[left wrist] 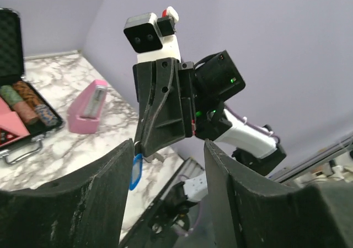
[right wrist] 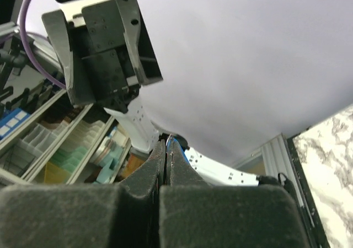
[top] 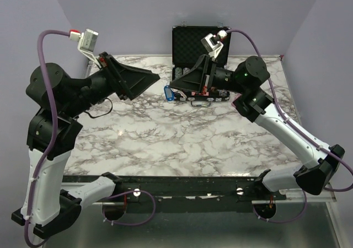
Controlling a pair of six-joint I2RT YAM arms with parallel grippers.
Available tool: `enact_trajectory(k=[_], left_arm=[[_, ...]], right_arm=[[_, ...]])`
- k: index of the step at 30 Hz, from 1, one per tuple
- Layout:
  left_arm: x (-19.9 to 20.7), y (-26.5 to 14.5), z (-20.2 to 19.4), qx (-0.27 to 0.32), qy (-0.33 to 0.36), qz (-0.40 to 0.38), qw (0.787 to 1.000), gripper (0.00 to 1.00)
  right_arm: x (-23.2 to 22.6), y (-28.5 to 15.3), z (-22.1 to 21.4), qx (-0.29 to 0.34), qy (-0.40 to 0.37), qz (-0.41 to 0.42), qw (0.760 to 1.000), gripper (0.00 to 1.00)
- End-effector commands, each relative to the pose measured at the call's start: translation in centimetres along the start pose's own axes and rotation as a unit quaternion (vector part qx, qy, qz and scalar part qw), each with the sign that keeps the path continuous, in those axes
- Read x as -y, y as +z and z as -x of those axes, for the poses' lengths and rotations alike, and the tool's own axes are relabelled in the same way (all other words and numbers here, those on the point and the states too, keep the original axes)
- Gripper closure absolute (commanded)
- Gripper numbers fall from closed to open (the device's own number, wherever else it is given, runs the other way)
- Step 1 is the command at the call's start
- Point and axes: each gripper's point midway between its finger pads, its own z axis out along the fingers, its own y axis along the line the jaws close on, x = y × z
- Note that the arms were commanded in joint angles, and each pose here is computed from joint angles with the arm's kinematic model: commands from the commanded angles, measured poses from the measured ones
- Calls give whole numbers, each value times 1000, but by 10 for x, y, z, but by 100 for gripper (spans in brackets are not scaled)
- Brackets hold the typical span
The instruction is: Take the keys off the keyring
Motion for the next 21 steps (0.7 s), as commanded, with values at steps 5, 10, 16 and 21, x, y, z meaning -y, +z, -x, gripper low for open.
enact_trajectory(k=[5,10,16,21], left_arm=[[-11,-13,-56,-152,42,-58,986,45],[-4,-19,-73,-179,25,-106,978,47],[-6,-21,-79,-184,19,-107,977,55],[-10,-17,-79,-188,14,-104,977,58]], right_arm=[[-17,-16,-47,-137,33,74,987,99],[-21,-22,-59,-190,57,95,976,99],[-20,-23,-62,-211,66,107,969,99],[-17,-18,-59,-214,66,109,968,99]])
